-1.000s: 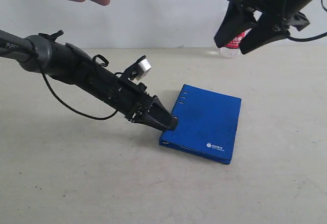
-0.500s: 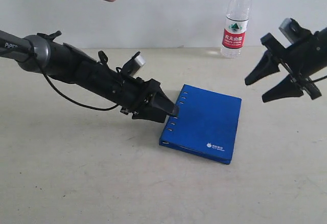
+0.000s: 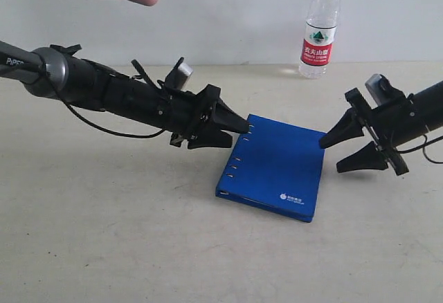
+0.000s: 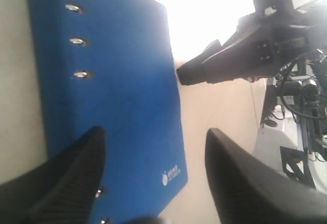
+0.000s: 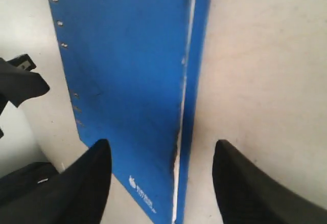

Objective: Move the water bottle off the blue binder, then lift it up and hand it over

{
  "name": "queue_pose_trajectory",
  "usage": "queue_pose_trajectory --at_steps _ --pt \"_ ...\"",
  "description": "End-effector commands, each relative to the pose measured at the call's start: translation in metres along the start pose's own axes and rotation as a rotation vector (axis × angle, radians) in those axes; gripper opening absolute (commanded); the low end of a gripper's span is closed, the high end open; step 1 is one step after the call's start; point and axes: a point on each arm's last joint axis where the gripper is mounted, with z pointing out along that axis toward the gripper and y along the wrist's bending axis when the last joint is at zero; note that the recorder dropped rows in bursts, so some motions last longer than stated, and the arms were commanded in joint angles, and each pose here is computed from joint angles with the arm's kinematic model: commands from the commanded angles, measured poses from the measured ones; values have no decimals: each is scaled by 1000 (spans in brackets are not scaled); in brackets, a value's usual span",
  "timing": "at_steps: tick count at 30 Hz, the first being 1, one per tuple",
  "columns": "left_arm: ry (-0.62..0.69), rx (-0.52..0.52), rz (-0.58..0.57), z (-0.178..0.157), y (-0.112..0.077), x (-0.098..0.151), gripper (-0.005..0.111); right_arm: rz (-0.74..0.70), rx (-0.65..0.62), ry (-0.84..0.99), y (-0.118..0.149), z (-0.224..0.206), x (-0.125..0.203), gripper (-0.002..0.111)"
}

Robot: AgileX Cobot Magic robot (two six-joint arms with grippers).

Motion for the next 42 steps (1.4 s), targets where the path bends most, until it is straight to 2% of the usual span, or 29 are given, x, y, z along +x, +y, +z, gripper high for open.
queue_pose_trajectory --at_steps 1,6,11,15,17,25,32,42 --pt "-44 -47 -4 -1 2 -5 55 3 -38 -10 -10 10 -4 53" --pt "-56 -118 17 -2 9 -6 55 3 -71 -1 -15 19 -5 53" --pt "20 -145 36 5 19 4 55 -59 -121 14 -7 31 -3 53" --pt "75 -99 -18 12 28 14 55 -139 -192 -48 3 34 -8 53" --pt "97 -76 -28 13 29 17 55 -134 -209 -59 7 36 -9 53" --pt "113 58 -55 13 17 18 55 -188 -204 -34 14 45 -6 52" --pt "67 177 -70 3 11 11 55 -238 -191 0 25 54 0 52" --pt "-6 163 -101 -28 30 -1 55 -378 -192 -70 73 21 7 52"
